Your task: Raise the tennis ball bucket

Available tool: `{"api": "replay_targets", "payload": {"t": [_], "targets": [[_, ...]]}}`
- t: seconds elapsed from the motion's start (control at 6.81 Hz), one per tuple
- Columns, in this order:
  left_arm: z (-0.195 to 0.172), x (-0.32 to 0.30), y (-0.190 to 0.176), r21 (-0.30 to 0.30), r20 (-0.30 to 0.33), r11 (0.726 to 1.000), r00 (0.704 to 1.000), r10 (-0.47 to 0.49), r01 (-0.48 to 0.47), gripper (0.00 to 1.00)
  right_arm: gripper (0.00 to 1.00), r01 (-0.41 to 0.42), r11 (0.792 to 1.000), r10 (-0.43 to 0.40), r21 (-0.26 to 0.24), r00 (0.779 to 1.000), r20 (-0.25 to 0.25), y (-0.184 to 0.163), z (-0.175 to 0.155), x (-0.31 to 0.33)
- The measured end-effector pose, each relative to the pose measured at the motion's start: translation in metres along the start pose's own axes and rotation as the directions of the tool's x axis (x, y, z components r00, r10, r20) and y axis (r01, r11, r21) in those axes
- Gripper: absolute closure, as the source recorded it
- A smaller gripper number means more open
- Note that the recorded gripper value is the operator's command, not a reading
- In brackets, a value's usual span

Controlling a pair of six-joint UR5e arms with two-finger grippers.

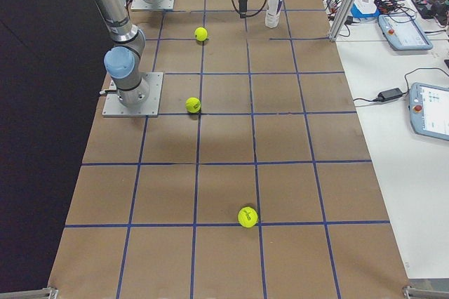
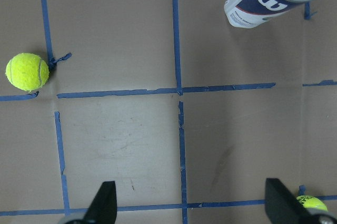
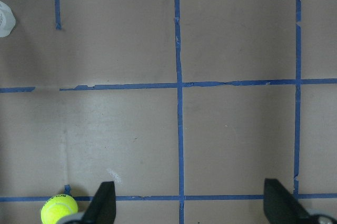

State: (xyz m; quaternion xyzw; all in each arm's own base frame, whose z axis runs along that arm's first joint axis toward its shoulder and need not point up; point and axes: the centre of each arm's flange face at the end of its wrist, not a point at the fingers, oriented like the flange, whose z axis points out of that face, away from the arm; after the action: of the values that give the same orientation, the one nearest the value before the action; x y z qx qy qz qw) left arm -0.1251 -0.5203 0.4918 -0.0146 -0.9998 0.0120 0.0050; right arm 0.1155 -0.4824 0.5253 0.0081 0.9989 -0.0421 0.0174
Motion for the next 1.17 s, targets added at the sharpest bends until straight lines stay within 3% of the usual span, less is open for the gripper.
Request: {"api": "replay_targets", "payload": {"t": [1.17], "targets": [[0.0036,0.0000,-0.0028,-0.003,-0.003,1.000,1.000,-0.005,0.005,0.00,0.00,0.001,1.000,-0.001,0.001,1.000,0.002,-0.0001,0.0000,0.0001]]}}
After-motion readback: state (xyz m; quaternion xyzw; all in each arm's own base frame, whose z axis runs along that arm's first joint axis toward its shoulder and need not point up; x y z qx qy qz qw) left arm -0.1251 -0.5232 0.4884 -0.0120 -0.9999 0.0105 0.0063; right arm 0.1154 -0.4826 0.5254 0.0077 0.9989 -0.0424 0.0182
